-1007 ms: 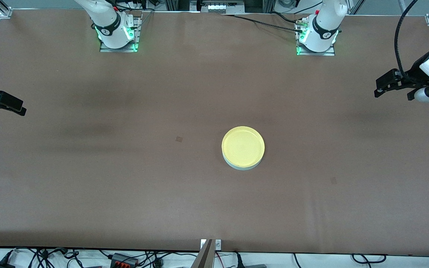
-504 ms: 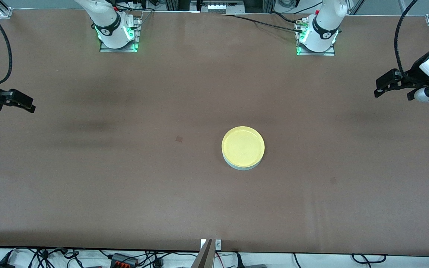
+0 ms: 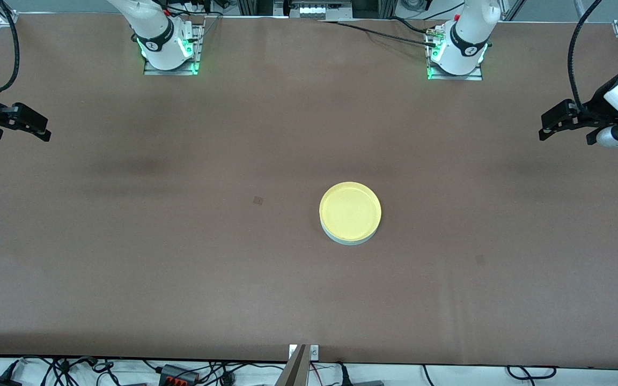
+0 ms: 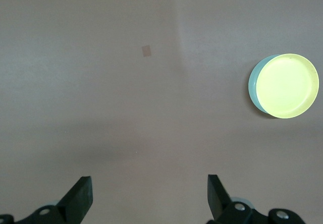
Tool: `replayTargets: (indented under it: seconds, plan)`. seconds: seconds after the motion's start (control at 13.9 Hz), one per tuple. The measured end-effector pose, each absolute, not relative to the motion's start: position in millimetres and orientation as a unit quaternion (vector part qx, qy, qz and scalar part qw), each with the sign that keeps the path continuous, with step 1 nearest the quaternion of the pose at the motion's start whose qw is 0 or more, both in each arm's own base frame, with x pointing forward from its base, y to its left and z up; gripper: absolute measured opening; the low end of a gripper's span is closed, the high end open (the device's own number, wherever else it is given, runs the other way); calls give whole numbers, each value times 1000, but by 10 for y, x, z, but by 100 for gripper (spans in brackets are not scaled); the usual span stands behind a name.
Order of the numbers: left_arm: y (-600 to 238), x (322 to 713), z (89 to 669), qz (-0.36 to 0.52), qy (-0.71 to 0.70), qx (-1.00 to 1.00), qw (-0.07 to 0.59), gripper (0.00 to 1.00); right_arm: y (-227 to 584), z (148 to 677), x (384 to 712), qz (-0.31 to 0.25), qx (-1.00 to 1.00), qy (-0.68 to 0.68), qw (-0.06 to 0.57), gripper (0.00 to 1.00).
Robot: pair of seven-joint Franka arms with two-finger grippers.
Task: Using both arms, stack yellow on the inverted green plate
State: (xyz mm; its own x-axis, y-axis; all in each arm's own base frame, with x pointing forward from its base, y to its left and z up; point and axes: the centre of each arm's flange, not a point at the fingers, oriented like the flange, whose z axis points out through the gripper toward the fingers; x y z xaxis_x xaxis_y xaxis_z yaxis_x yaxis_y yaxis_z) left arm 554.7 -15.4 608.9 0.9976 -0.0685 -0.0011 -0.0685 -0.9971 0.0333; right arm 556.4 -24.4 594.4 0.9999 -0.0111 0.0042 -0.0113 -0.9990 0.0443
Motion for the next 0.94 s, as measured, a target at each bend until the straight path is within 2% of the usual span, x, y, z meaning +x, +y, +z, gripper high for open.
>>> replayTargets:
  seconds: [0.43,0.94]
  plan:
    - [-163,5547,6090,-1,-35,999,17,100,-279,5812,5439,-16,1000,-9,21,100]
    - [-164,5548,6089,-1,-35,999,17,100,-278,5873,5333,-11,1000,-9,21,100]
